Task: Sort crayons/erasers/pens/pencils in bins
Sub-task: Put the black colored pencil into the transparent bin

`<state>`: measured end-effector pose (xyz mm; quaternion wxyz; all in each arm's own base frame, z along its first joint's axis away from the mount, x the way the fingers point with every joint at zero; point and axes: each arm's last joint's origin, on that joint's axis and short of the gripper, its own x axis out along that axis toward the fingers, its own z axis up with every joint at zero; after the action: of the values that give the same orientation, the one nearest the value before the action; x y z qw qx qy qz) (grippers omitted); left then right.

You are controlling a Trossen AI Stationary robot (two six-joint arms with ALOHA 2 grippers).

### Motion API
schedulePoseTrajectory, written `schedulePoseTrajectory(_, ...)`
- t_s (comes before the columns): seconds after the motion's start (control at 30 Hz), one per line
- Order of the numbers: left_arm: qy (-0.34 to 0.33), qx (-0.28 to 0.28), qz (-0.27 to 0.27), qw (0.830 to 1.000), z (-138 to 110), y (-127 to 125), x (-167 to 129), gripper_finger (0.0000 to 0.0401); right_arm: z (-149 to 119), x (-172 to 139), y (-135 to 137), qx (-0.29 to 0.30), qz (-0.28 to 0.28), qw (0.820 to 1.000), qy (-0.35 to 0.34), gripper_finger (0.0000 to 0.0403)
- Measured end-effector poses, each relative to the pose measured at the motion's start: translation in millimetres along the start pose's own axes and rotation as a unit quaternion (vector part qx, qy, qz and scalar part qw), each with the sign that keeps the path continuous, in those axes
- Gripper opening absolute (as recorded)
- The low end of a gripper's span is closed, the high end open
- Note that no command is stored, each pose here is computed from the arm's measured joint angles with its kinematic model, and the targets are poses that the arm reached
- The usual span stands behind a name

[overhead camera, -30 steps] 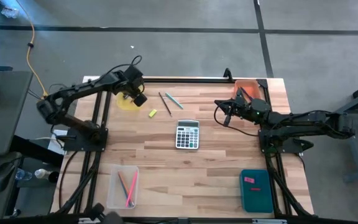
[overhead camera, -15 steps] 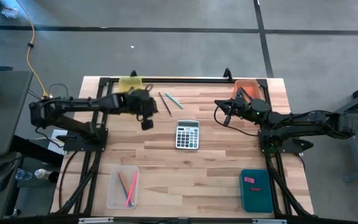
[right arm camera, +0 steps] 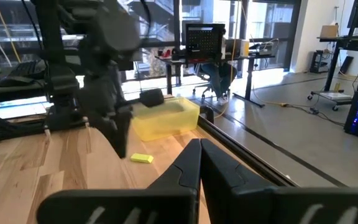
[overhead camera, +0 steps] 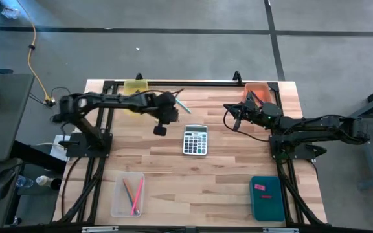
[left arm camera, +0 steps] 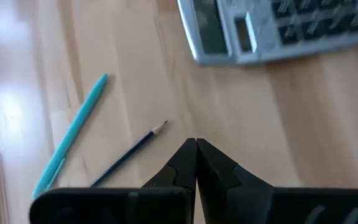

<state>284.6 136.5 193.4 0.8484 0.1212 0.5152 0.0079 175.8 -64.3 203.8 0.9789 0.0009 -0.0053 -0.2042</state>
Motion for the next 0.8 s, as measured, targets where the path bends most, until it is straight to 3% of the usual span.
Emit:
schedulePoseTrajectory(0.23,0.085,0.066,-0.034,0.994,15.5,20.4,33.1,0.0018,0.0,0.0,0.0,0.000,0.000,1.000,0.000,0.0000)
schedulePoseTrajectory(0.53,0.136,0.108,-0.012,0.985,33.2,31.9,59.9,0.0105,-0.3,0.0,0.0,-0.001,0.000,1.000,0.002,0.0000)
schedulePoseTrajectory(0.8,0.178,0.125,-0.021,0.976,23.9,39.6,75.6,0.0133,-0.9,0.0,0.0,-0.002,0.000,1.000,0.004,0.0000)
